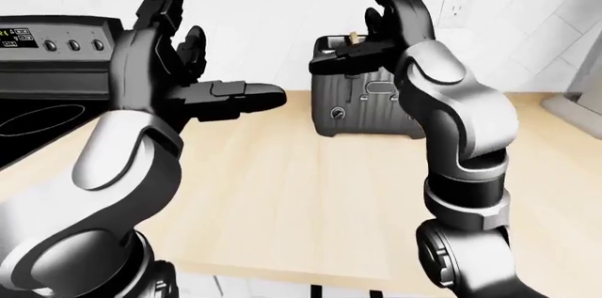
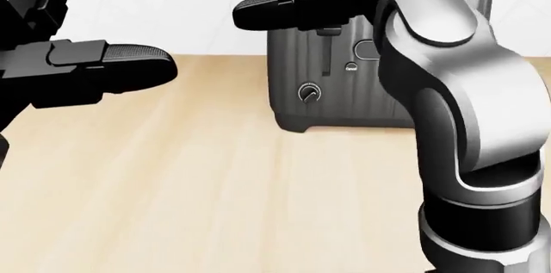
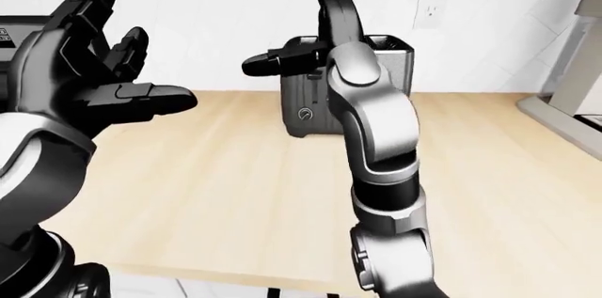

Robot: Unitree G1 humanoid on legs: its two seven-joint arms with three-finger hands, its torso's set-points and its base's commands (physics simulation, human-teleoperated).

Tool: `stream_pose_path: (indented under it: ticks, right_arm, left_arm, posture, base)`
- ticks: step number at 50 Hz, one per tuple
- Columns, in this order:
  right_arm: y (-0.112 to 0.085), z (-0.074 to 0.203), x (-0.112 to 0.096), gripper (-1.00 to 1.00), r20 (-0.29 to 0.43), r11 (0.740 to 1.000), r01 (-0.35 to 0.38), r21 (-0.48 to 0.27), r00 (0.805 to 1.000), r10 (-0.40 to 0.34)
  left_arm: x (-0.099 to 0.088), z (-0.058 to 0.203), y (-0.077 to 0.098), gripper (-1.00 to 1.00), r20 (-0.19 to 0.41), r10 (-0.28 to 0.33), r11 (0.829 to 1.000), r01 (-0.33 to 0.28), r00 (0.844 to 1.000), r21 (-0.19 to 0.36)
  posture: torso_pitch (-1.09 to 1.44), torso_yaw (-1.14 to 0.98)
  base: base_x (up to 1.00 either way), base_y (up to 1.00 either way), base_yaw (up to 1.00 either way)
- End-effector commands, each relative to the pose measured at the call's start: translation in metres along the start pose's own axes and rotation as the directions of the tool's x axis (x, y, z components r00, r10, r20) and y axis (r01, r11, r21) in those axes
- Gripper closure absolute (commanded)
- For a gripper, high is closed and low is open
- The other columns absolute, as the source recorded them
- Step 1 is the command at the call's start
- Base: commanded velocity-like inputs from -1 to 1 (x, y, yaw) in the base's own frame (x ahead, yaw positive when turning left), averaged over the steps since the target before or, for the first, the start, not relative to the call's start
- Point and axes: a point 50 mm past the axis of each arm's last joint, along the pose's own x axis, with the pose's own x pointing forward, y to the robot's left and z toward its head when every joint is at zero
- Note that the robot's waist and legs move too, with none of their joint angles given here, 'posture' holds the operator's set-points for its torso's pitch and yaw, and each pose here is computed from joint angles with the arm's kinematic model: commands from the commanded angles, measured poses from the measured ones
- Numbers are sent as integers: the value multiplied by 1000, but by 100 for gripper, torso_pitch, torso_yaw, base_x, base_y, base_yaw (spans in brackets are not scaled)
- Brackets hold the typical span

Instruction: Push down the lever of the toaster to turn it on.

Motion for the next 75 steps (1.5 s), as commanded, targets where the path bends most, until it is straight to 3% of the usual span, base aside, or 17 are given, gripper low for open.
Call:
stream_pose_path:
  ticks: [1, 30, 44, 54, 75]
  right_arm:
    - [0, 17, -2, -100, 87, 1000, 1, -5, 996, -1]
    - [19, -19, -5, -100, 59, 997, -82, 5, 995, 82]
    - [18, -28, -2, -100, 12, 998, -65, -23, 998, 65]
    - [12, -30, 4, -100, -34, 1000, -14, -18, 999, 14]
    - [19, -43, 20, -100, -86, 999, -33, 11, 996, 34]
  left_arm:
    - [-1, 11, 0, -100, 58, 7, 1000, -6, 998, -13]
    - [1, 10, 2, -100, 59, 10, 1000, -9, 998, -14]
    - [1, 9, 2, -100, 57, 9, 1000, -9, 998, -14]
    - [0, 9, 1, -100, 53, 7, 1000, -6, 999, -13]
    - [1, 8, 0, -100, 54, 6, 1000, -5, 999, -12]
  posture:
    - [-43, 0]
    - [-43, 0]
    - [-43, 0]
    - [-43, 0]
    - [-43, 0]
  base:
    - [0, 0, 0]
    - [0, 0, 0]
    - [0, 0, 0]
    - [0, 0, 0]
    - [0, 0, 0]
